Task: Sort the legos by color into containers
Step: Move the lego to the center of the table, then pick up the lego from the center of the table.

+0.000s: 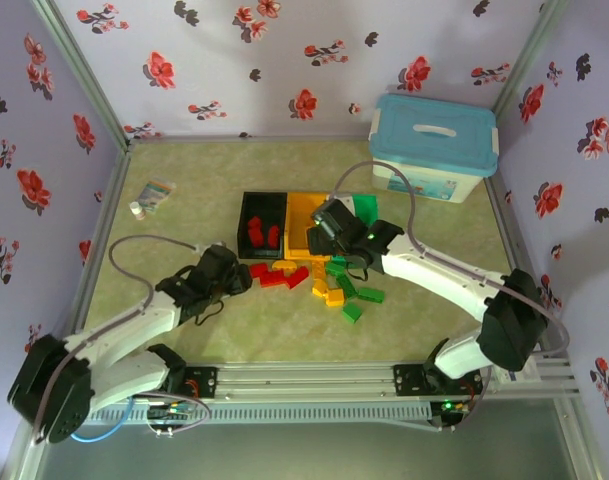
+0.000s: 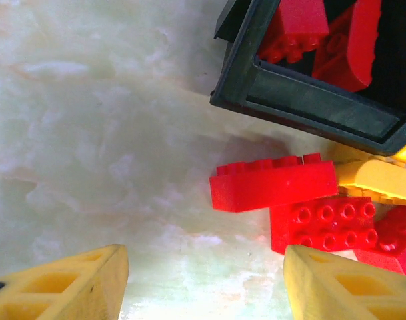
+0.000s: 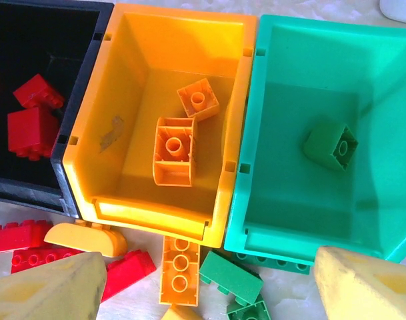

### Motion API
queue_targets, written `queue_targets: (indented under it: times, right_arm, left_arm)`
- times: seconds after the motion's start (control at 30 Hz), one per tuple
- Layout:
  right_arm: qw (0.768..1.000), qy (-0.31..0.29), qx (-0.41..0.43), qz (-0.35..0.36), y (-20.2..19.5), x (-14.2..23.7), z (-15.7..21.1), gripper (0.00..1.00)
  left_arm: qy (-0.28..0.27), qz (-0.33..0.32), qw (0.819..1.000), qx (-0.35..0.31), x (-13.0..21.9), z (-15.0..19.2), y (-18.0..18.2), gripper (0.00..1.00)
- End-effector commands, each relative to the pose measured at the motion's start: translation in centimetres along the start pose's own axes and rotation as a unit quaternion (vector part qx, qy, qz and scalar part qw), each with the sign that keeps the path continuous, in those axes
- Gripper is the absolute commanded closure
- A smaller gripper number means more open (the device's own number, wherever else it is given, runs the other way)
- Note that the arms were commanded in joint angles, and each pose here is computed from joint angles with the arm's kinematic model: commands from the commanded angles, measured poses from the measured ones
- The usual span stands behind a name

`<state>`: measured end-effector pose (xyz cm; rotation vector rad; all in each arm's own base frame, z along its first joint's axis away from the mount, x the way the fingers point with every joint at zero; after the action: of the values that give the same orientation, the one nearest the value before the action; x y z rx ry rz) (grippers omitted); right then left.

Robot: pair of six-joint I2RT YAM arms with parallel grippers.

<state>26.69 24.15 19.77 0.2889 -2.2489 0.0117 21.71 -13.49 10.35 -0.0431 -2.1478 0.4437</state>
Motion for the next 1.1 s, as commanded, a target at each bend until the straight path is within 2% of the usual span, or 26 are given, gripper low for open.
queue_targets:
  times: [0.0,0.23,0.57,0.83,1.07]
  right_arm:
    - [1.000,-0.009,-0.020,-0.002,-0.6,0.6,0.0,0.18]
    - [1.000,-0.015,-0.020,0.003,-1.4,1.4,0.6,0.18]
    - [1.000,-0.017,-0.019,0.007,-1.7,1.2,0.9,0.18]
    - [1.000,-0.020,-0.023,0.005,-1.6,1.1,0.7,0.18]
    - [1.000,-0.016,-0.024,-0.007,-1.0,0.8,0.5,0.18]
  left_arm:
    - [0.001,0.020,0.999,-0.024,-0.7,-1.9,-2.4,0.38]
    - [0.035,-0.007,0.998,-0.050,-3.5,-2.6,-3.9,0.39]
    - [0.058,-0.038,0.997,-0.042,-5.5,-1.4,-2.2,0.41]
    - [0.059,-0.060,0.996,-0.017,-4.8,0.1,0.1,0.43]
    - [0.046,-0.088,0.995,0.017,-2.6,1.7,2.8,0.44]
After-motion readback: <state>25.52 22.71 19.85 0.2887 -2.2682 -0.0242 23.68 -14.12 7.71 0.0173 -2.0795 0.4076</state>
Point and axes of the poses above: each hand's point on the last joint's axis, 136 mm out from that joint toward the fingers, its own x axis back along the fingers, its own y axis along the line the jaws close on, z = x × y, the point moved 4 cm from there along x, back along the fingers, and after that the axes turned 2 degrees about x, right-handed, at the moved point
